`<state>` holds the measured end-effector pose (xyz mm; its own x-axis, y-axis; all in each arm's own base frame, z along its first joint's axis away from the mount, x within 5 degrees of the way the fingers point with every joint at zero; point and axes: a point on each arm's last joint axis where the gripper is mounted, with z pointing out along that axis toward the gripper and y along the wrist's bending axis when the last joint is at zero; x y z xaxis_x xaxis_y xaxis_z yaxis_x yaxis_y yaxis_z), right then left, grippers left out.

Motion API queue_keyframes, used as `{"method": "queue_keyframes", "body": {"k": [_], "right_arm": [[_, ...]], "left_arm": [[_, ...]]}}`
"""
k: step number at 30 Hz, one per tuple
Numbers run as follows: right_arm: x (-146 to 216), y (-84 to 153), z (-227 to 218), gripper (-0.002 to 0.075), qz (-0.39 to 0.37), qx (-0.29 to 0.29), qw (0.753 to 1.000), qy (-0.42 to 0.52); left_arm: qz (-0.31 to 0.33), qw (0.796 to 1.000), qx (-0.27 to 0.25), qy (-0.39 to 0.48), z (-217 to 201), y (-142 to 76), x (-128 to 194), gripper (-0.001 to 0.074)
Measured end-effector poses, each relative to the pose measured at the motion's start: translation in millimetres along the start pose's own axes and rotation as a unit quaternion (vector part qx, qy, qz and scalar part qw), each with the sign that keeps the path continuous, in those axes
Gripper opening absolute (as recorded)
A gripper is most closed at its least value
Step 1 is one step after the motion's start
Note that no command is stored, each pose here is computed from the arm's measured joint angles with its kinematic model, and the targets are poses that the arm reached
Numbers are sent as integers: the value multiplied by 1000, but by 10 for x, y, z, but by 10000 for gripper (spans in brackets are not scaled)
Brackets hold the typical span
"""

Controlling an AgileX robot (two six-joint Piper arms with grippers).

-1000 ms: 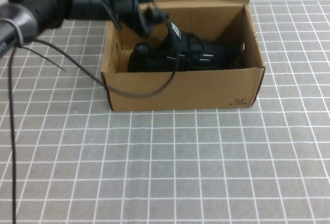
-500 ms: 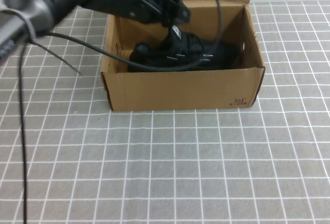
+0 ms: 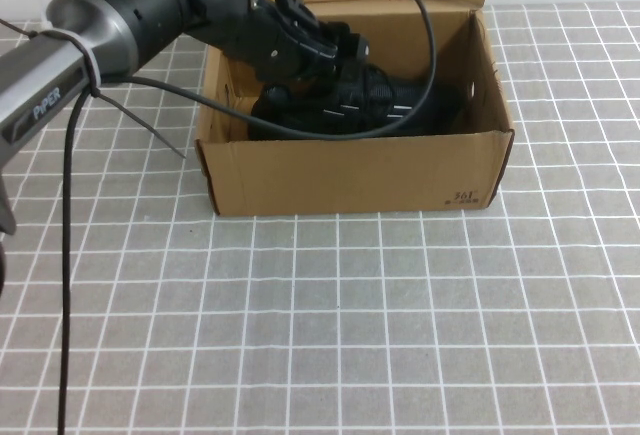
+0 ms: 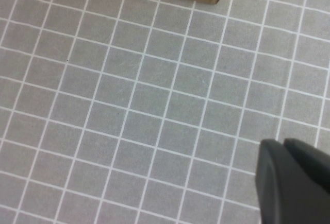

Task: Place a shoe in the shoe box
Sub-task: Place the shoe in the shoe box

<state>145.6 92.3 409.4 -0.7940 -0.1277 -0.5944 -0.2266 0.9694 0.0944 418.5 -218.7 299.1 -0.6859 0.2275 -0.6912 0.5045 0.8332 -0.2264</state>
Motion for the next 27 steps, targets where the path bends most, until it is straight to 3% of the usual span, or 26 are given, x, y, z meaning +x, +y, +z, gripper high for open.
{"method": "queue_keyframes", "body": {"k": [2,8,17,27], "right_arm": [[1,2,0,-16,0,-1,1000,0],[2,4,0,-16,0,-2,1000,1],[2,4,0,-16,-3,-2,1000,1],[3,7,0,-16,-14,-4,1000,2]], "left_arm": [[4,1000,-9,6,0,16,11,405],[93,993,-73,21,-24,157,17,404],[55,994,-95,18,-130,287,-61,403],[104,983,-149,20,-163,385,-84,402]]}}
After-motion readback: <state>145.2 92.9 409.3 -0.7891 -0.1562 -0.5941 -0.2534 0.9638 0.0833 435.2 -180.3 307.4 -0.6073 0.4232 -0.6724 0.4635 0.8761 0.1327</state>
